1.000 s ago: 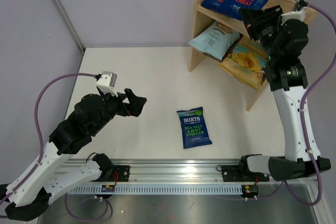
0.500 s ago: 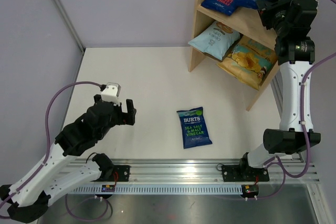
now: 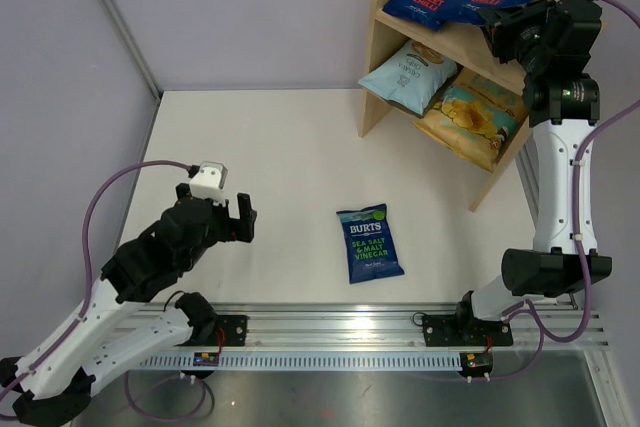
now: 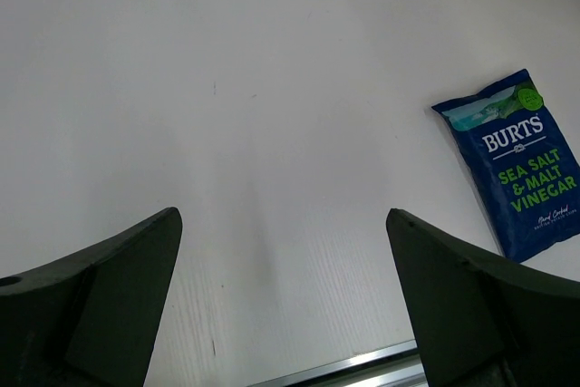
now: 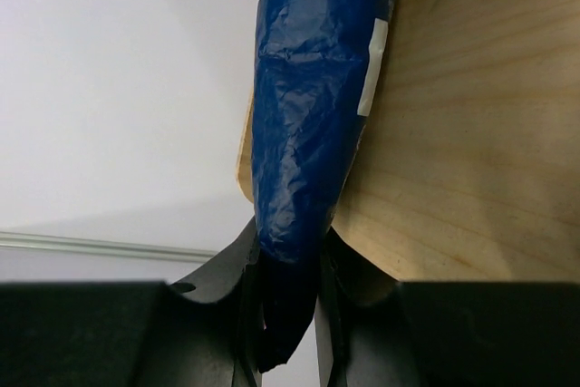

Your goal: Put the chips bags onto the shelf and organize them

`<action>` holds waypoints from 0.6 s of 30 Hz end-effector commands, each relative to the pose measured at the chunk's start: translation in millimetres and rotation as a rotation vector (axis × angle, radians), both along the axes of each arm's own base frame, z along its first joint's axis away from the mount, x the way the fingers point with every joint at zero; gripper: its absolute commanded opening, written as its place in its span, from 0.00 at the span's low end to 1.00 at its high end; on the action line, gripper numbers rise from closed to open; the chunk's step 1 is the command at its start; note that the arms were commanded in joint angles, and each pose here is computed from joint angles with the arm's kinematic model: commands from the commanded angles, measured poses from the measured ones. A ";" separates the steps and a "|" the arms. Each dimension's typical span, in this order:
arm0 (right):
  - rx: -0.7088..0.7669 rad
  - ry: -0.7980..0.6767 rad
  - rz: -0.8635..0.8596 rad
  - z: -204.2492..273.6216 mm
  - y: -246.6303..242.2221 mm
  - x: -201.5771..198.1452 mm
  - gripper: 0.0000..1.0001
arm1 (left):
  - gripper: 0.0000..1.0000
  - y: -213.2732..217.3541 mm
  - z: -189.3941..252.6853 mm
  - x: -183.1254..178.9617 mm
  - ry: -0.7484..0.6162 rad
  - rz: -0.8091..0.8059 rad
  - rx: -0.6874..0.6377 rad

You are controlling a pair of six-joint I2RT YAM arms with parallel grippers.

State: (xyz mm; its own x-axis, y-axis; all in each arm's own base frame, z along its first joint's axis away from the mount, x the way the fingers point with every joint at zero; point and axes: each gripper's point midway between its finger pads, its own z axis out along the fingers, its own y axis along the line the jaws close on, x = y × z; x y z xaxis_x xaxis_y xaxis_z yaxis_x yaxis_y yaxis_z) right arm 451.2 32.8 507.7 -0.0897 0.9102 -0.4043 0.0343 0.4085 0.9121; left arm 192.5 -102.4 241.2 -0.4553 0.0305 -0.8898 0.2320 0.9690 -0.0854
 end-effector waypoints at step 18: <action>0.041 0.083 -0.022 -11.6 -11.4 -8.5 0.32 | 0.99 -3.7 14.1 -0.1 -0.063 -0.028 -0.051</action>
State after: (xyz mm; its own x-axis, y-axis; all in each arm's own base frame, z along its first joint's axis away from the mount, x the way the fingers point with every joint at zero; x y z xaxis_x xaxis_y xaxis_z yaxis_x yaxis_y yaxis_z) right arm 449.2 30.6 482.2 -0.1362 0.9326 -0.3343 0.1241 0.3508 0.9282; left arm 189.3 -100.2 242.5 -0.4423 0.0215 -0.8966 0.2395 0.9662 -0.0950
